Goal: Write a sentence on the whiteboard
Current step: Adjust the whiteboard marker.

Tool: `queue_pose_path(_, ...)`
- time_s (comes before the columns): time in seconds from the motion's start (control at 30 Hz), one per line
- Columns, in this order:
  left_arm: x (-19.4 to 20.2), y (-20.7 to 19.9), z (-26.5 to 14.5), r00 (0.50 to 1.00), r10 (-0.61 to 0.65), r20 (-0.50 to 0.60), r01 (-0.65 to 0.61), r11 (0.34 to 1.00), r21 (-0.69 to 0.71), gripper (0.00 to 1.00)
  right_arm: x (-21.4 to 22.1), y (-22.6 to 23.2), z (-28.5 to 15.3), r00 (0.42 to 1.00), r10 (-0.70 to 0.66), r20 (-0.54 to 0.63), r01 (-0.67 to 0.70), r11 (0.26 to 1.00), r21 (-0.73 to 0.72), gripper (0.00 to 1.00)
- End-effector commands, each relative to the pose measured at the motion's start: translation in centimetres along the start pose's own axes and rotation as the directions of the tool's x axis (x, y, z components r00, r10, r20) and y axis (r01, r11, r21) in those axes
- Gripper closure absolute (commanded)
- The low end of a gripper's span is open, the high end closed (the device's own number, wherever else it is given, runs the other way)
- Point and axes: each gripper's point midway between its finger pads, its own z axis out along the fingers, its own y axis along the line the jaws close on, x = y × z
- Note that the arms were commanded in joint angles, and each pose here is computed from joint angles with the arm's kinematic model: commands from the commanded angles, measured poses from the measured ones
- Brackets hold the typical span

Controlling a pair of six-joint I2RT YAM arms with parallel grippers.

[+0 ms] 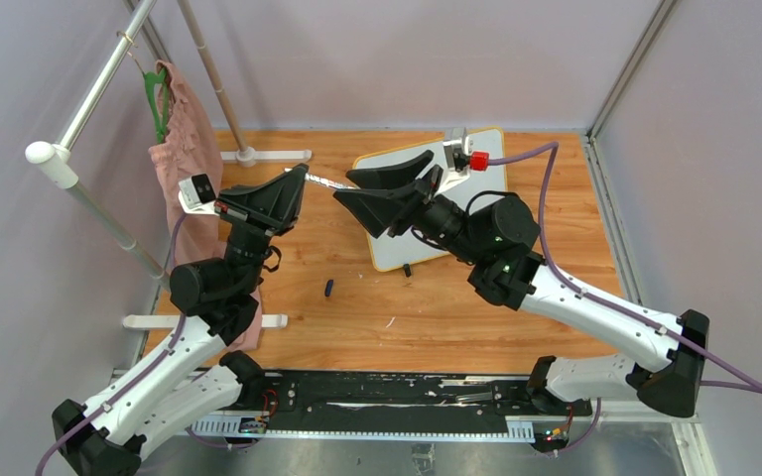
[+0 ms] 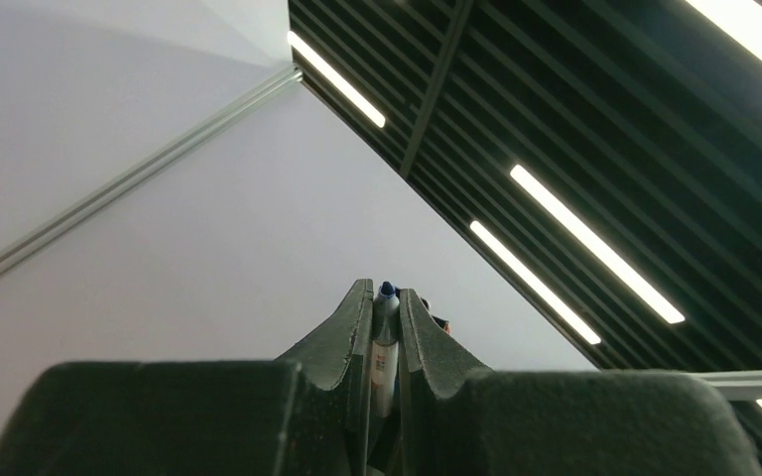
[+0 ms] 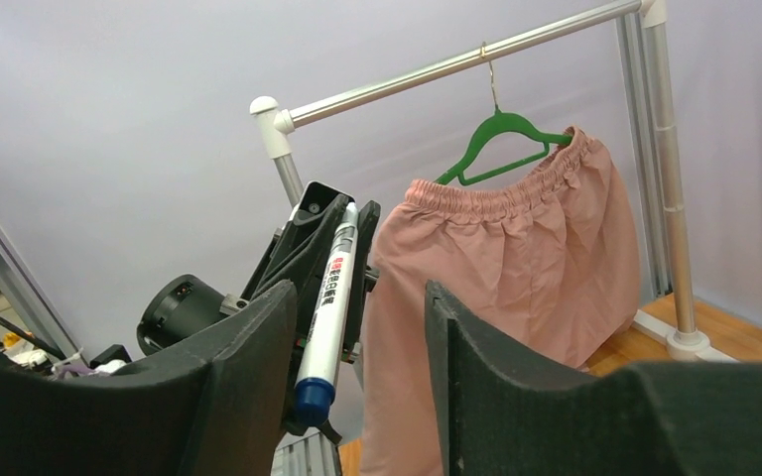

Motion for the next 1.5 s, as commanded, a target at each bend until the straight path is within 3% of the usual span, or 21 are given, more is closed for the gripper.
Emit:
queue_pose_path(0.0, -0.7, -0.9, 0.0, 0.999, -0.012, 0.038, 0.011, 1.0, 0.026, 1.0, -1.4, 1.2, 0.7, 1.0, 0.003, 0.03, -0.002, 0.999, -0.032, 0.49)
queue_pose_path(0.17, -0.8, -0.8, -0.1, 0.999, -0.012, 0.047, 0.011, 1.0, 0.024, 1.0, -1.3, 1.3, 1.1, 1.0, 0.001, 0.021, 0.0, 0.999, -0.038, 0.61)
queue_pose_path(0.4, -0.6, -0.7, 0.1, 0.999, -0.014, 0.032, 0.014, 1.0, 0.012, 1.0, -1.2, 1.5, 1.5, 1.0, 0.0, 0.006, 0.0, 0.999, -0.045, 0.58)
queue_pose_path(0.63, -0.2, -0.8, 0.3, 1.0, -0.02, 0.009, 0.02, 1.0, 0.009, 1.0, -1.0, 1.8, 2.1, 0.999, 0.001, -0.035, -0.003, 0.998, -0.055, 0.65)
queue_pose_path(1.07, -0.6, -0.6, 0.3, 0.999, -0.021, 0.031, 0.021, 1.0, 0.001, 1.0, -0.3, 1.8, 2.5, 0.997, 0.021, -0.079, -0.025, 0.998, -0.051, 0.63)
queue_pose_path(1.3, -0.8, -0.4, 0.3, 0.999, -0.022, 0.048, 0.022, 1.0, -0.008, 1.0, -0.4, 1.6, 2.3, 0.998, 0.024, -0.061, -0.027, 0.999, -0.045, 0.73)
queue_pose_path(1.47, -0.7, -0.3, 0.3, 0.999, -0.021, 0.045, 0.021, 1.0, -0.011, 1.0, -0.3, 1.6, 2.6, 0.998, 0.019, -0.064, -0.023, 0.999, -0.049, 0.71)
